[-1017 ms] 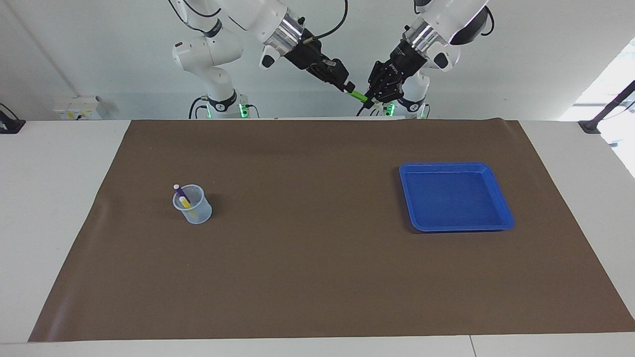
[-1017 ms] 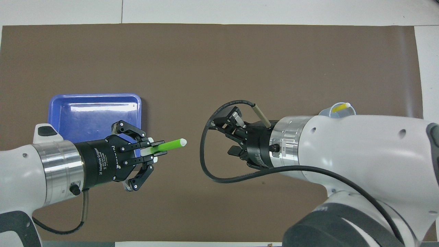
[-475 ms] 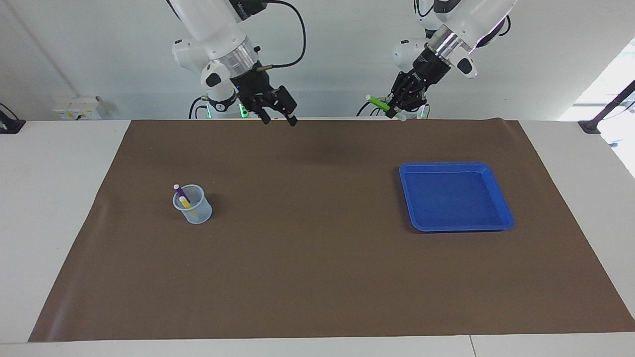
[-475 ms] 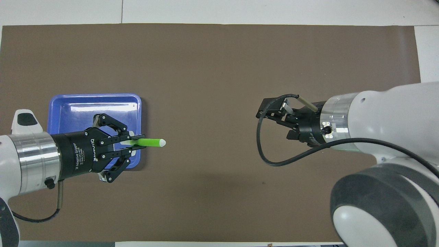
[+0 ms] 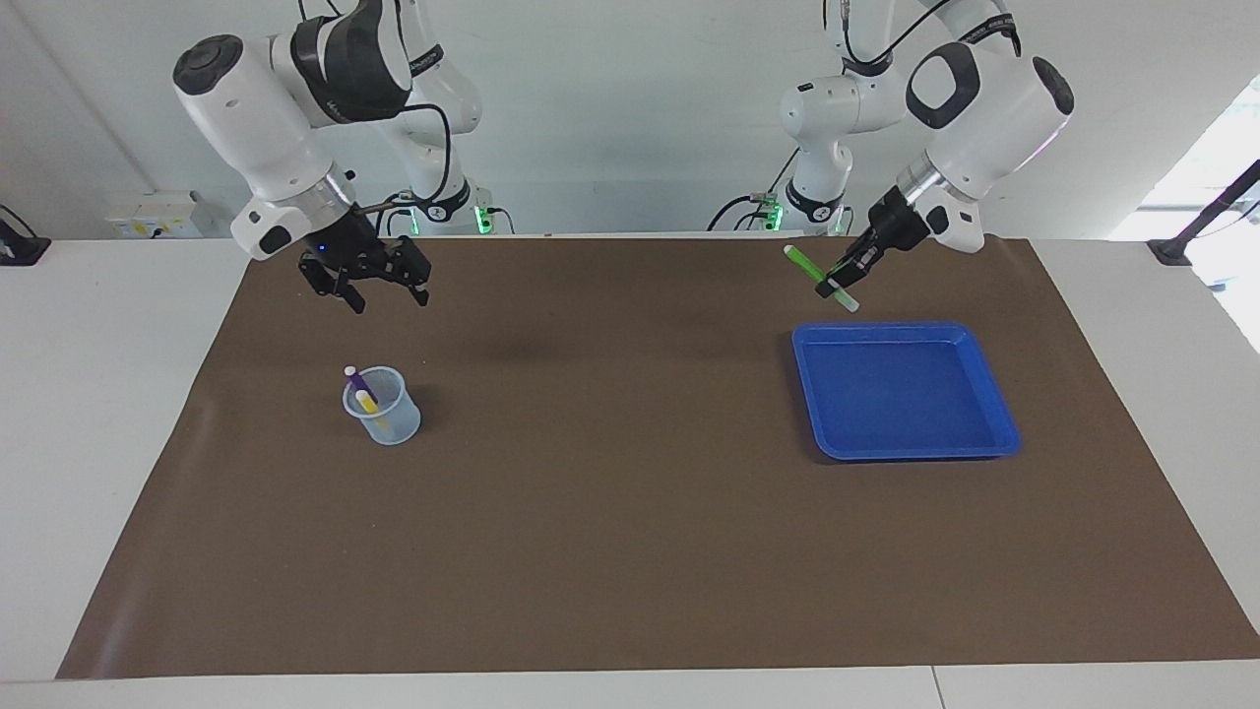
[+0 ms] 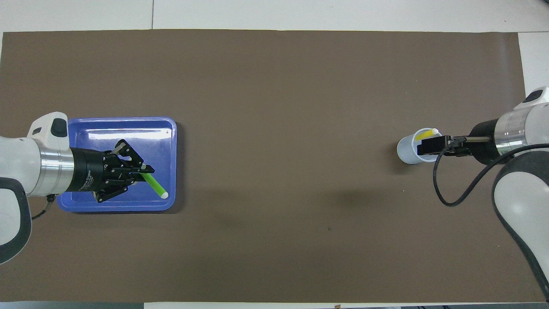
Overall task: Right arm passes pens to left for tray arrangement
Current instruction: 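Lower the green pen into the tray while the right gripper returns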
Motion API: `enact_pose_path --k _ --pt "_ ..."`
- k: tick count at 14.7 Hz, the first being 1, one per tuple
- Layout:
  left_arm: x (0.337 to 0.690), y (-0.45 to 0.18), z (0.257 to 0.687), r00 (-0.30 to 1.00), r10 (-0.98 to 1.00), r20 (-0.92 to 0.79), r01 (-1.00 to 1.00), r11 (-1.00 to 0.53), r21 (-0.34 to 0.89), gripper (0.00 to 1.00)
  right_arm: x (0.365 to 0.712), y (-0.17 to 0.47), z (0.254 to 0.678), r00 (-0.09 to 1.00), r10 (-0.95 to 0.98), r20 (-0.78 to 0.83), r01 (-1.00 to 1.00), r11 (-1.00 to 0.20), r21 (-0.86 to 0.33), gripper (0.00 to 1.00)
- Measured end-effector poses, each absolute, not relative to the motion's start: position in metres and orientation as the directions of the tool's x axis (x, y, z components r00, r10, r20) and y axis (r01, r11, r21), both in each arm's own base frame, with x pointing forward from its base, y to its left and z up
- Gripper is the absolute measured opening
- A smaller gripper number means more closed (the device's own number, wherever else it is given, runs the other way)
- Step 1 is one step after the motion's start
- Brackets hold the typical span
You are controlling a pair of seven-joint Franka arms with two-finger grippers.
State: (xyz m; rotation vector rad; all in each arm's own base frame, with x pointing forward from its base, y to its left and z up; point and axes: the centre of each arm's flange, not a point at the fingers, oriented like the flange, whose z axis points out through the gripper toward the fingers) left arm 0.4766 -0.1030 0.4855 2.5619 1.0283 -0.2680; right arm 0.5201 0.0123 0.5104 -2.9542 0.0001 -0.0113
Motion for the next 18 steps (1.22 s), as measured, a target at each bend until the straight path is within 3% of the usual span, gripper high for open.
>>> enact_pose_path --k 7,11,18 --pt "0.545 -0.074 0.407 0.956 0.231 -0.178 0.249 -0.965 0.083 0.18 0.53 -0.046 0.432 0.978 0.208 0.021 0.209 -0.969 -0.129 1.0" --pt "0.568 -0.07 0.367 0.988 0.058 -0.146 0.062 -0.998 0.025 0.18 0.528 -0.048 0.419 0.958 0.285 0.011 0.285 -0.955 -0.076 0.95" --pt "0.577 -0.097 0.337 0.991 -0.015 -0.133 -0.011 -0.999 0.032 0.18 0.527 -0.045 0.409 0.948 0.312 0.055 0.315 -0.948 -0.045 0.89"
